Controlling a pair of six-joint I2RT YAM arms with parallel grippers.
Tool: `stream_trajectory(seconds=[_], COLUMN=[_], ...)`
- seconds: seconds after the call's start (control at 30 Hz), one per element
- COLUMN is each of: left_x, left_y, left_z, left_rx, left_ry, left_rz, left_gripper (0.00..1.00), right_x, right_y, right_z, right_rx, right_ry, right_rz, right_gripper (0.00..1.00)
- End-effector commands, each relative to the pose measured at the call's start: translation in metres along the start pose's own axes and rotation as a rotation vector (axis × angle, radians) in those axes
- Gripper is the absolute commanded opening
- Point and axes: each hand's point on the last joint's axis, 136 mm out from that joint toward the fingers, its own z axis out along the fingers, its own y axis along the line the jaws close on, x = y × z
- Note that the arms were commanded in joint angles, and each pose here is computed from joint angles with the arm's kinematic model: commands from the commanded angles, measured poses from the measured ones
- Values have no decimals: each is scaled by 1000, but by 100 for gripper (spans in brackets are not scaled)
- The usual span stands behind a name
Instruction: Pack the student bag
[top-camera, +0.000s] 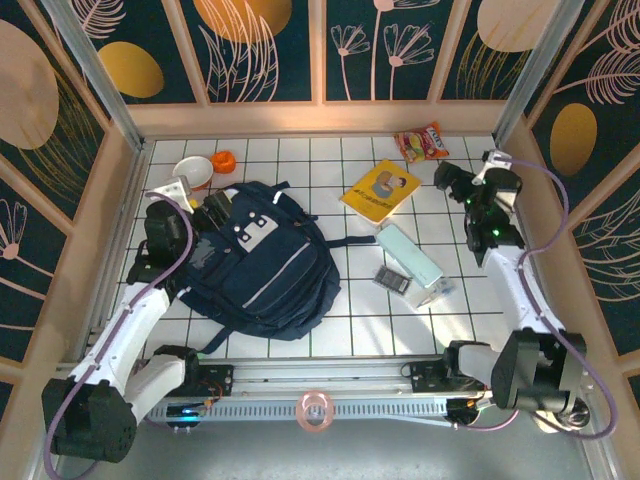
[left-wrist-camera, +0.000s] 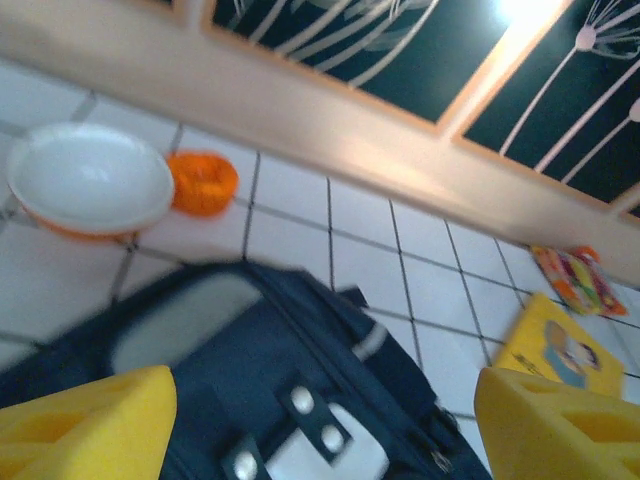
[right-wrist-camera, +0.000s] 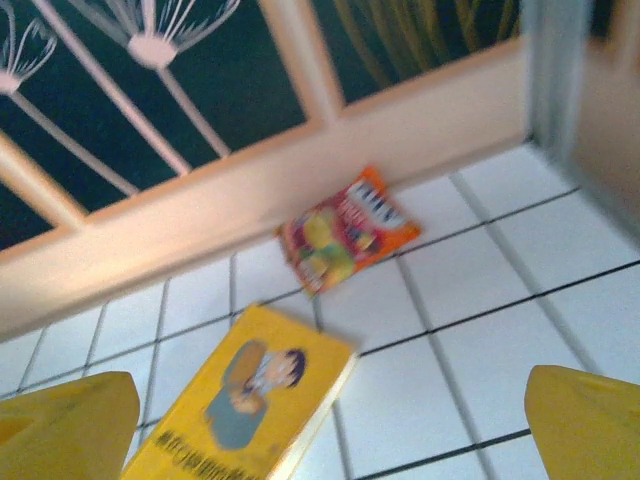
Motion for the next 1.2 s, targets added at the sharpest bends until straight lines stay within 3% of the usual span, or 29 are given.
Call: stream_trajectory(seconds=[0.0, 0.13, 0.23, 0.37, 0.53, 0.67, 0.8, 0.93, 1.17], left_x=[50, 93, 114, 136, 159, 167, 171, 179, 182], left_y=[11, 39, 60, 74, 79, 82, 82, 76, 48], left_z=[-4, -16, -28, -33, -27, -23, -21, -11, 14], left_rx=[-23, -155, -239, -279, -253, -233, -222, -175, -70], left_ry=[190, 312, 335, 350, 370, 363, 377, 434, 468], left_rz=[-190, -266, -295, -357, -418, -425, -380, -339, -304], left_gripper=[77, 74, 74, 75, 73, 70, 66, 61, 59], right_x=[32, 57, 78, 128, 198, 252, 298, 331, 356], right_y=[37, 46, 60, 119, 201, 240, 248, 225, 183], right_z=[5, 14, 17, 14, -1, -9, -12, -20, -63], right_rx=[-221, -287, -280, -295, -395, -428, -416, -344, -265], right_ry=[204, 301, 351, 461, 595, 693, 785, 868, 957], right_rz=[115, 234, 246, 130, 36, -22, -24, 5, 46], right_gripper=[98, 87, 82, 80, 71, 65, 62, 59, 59])
